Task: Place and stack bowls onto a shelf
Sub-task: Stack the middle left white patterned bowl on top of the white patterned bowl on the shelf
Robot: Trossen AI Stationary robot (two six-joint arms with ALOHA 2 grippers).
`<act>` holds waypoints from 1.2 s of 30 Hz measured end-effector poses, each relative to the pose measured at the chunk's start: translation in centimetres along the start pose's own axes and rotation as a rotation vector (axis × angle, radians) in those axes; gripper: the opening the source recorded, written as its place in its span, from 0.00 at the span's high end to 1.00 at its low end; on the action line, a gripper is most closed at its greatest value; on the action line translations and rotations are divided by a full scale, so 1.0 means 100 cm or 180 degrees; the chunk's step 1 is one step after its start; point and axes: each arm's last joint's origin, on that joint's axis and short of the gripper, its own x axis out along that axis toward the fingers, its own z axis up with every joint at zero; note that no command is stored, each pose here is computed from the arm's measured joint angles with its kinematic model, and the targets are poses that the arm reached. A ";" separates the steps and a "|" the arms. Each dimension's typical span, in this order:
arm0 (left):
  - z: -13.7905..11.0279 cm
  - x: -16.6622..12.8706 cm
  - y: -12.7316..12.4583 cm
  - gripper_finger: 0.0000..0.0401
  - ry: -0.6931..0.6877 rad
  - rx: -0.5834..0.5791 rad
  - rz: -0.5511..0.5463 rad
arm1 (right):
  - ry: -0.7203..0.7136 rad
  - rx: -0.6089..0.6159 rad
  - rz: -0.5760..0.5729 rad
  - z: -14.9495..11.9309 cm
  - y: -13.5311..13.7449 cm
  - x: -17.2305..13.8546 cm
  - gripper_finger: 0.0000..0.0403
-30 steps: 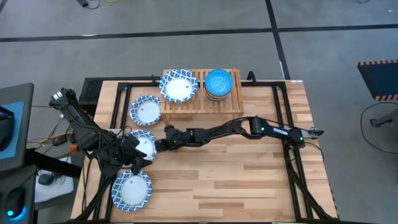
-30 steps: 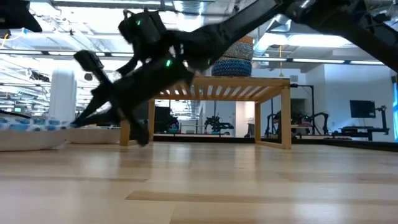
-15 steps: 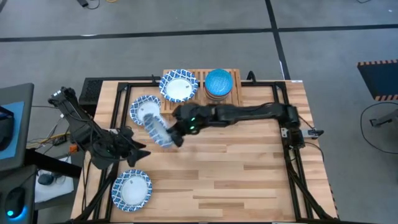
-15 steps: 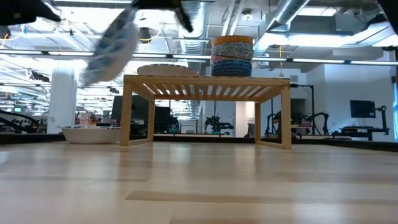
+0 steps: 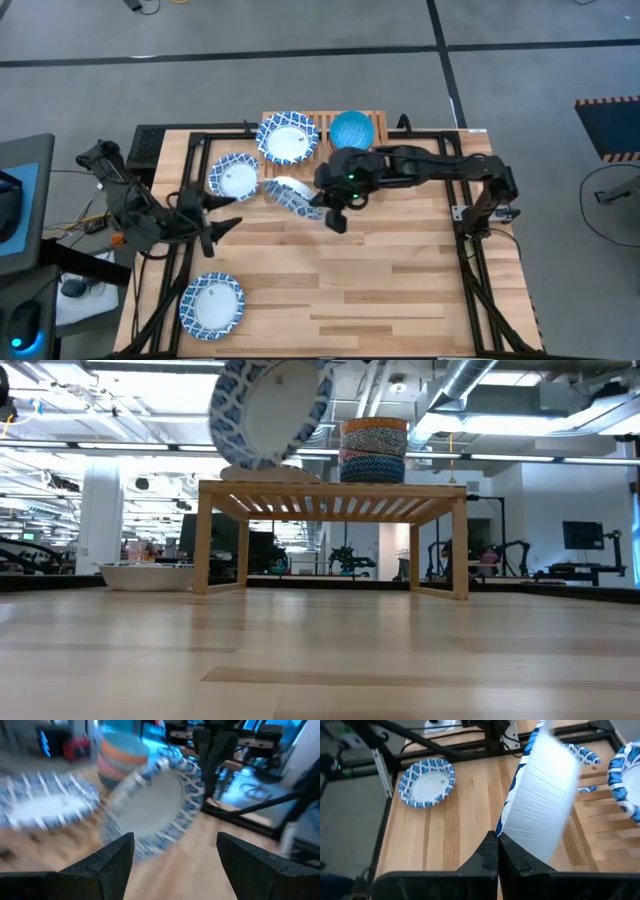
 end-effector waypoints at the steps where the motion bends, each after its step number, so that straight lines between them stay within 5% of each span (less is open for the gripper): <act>1: 0.001 0.003 -0.001 0.33 -0.0055 0.0150 0.0067 | -0.0009 -0.0064 0.0007 0.000 0.000 -0.004 0.96; 16: 0.010 0.064 -0.004 0.36 -0.0131 0.0971 0.0436 | -0.0030 -0.0864 0.0346 -0.003 0.016 -0.024 0.96; 21: 0.009 0.072 -0.003 0.54 0.0015 0.1021 0.0007 | -0.0001 -0.0894 0.0353 -0.004 0.017 -0.024 0.96; 28: 0.012 0.077 0.003 0.94 0.0042 0.0877 -0.0069 | -0.0015 -0.0806 0.0274 -0.003 0.016 -0.025 0.95; 36: 0.035 0.080 0.027 1.00 -0.0486 0.0184 0.0699 | -0.0338 -0.0086 -0.0189 0.010 0.002 -0.057 0.64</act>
